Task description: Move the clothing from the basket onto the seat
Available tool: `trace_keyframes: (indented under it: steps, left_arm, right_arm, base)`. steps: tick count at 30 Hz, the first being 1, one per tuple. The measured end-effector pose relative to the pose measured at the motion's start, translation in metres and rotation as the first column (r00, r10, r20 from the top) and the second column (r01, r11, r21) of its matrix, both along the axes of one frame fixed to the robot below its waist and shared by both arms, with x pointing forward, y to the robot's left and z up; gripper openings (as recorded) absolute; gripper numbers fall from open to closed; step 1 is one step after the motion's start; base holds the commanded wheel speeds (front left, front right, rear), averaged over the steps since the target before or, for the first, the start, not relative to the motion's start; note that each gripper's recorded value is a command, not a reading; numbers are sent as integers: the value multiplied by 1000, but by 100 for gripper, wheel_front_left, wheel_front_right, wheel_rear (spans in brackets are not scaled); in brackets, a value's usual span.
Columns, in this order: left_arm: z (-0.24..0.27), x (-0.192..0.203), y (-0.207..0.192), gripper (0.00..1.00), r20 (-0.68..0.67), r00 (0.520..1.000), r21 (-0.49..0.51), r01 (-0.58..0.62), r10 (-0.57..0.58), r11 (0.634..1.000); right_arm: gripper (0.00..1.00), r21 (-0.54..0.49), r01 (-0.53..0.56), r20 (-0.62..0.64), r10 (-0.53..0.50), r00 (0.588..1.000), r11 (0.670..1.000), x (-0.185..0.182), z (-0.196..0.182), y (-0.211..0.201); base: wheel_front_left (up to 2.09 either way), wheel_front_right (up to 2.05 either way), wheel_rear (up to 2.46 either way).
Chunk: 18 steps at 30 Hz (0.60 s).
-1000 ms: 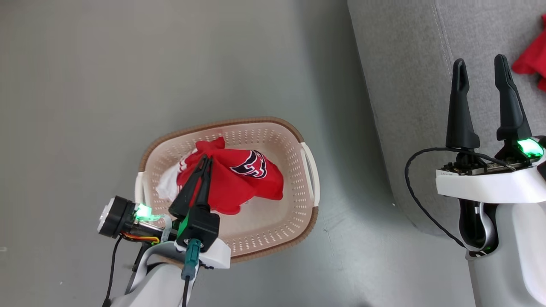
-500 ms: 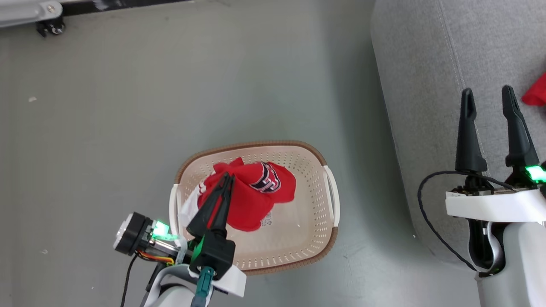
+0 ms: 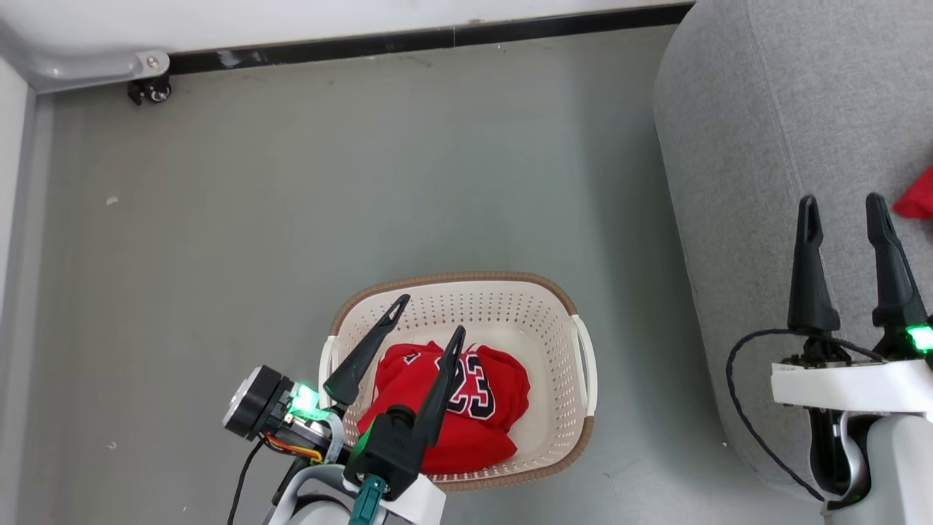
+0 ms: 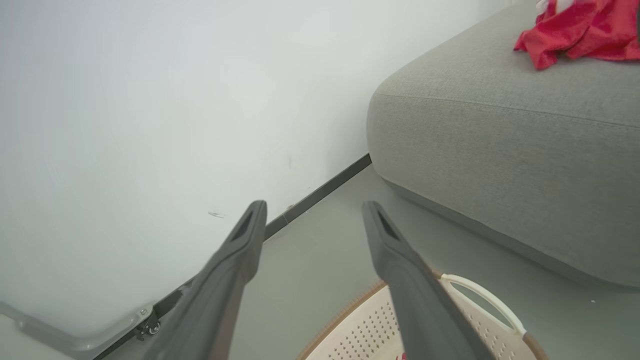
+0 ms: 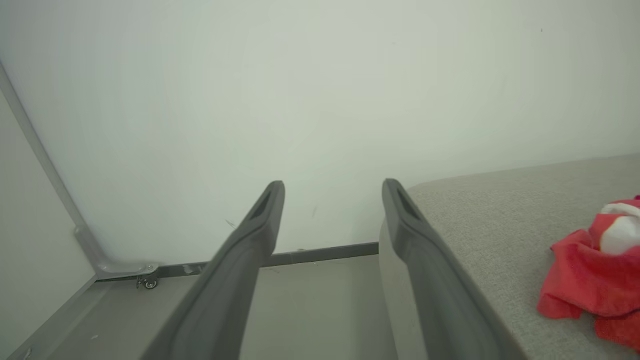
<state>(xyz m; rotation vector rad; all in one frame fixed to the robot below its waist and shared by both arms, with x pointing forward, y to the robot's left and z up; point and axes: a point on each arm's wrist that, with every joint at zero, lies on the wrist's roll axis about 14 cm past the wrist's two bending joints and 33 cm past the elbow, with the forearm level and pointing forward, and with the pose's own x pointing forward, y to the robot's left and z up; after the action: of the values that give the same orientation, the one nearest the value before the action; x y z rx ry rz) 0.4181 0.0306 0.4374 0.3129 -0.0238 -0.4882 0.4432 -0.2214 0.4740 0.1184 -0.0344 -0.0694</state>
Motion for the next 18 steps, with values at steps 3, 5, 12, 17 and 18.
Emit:
trace_keyframes:
  steps: [3,5,12,17,18]
  left_arm:
    - [10,1,0,100,24,1000,-13,-4,4,1000]
    - [16,2,3,100,38,999,-21,-15,15,1000]
    - [29,7,11,100,59,997,-48,-52,54,998]
    - [42,9,19,100,87,992,-66,-83,88,994]
    - [44,9,20,100,90,991,-71,-89,95,994]
  right_arm:
    - [100,1,4,-2,-4,1000,1000,-5,1,-1]
    - [100,0,10,-5,-10,1000,1000,-9,1,-3]
    - [100,-6,17,21,-17,1000,1000,-12,11,-5]
    - [100,-11,11,30,-11,1000,1000,-17,15,-3]
    - [100,-13,9,35,-9,999,1000,-16,17,-3]
  base:
    - [0,0,0]
    - [0,0,0]
    - [0,0,0]
    - [0,0,0]
    - [0,0,0]
